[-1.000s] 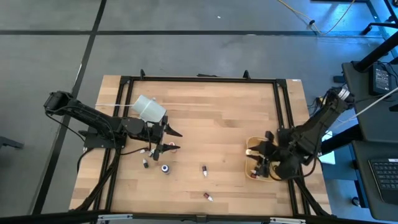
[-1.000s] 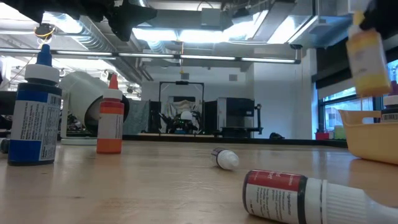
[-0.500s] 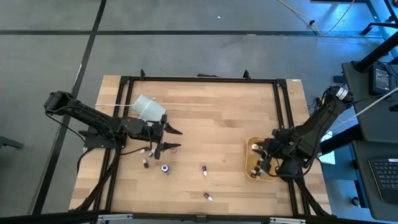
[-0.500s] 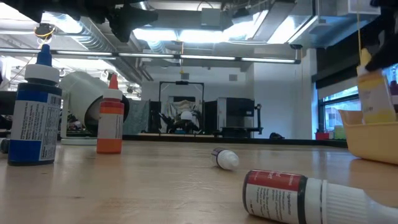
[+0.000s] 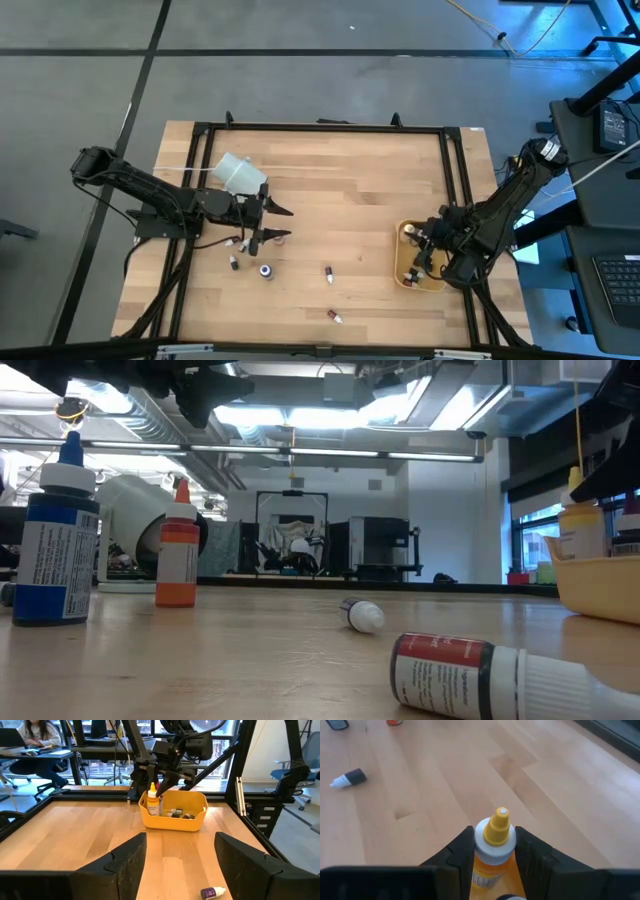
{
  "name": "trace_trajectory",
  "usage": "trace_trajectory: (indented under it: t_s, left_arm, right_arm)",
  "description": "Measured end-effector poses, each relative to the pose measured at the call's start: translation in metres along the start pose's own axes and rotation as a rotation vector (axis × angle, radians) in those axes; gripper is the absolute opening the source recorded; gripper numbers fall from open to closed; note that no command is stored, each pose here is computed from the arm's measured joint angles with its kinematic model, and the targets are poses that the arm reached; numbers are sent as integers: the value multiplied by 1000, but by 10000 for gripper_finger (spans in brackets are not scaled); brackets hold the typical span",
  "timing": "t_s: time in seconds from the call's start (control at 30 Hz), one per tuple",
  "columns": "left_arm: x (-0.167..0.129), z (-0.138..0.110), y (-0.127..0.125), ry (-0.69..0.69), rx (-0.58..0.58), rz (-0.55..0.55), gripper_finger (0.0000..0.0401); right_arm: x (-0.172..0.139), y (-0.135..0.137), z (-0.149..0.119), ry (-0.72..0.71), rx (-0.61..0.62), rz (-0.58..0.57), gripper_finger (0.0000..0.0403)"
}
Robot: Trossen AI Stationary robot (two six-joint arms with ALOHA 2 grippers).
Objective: Pick & Place food coloring
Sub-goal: Put the large yellow food coloring bottle into the yellow bin
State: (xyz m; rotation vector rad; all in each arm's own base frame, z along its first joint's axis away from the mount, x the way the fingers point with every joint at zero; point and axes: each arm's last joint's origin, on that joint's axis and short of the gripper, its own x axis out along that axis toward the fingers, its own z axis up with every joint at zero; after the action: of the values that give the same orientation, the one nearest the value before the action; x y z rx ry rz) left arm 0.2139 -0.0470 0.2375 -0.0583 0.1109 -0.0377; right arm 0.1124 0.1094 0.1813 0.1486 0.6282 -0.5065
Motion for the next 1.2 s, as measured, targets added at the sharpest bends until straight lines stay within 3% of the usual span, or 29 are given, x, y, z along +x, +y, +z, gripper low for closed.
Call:
trace_trajectory:
  t_s: [0.43,0.7,1.2]
  left_arm:
    - [0,0,0,0,0,0,231]
    - [0,-1,0,8,1,1,228]
    - [0,-1,0,9,2,1,228]
  right_arm:
    - [2,0,-6,111,-68,14,129]
    - [2,0,-4,114,-52,20,150]
    - [1,0,-4,137,-58,26,153]
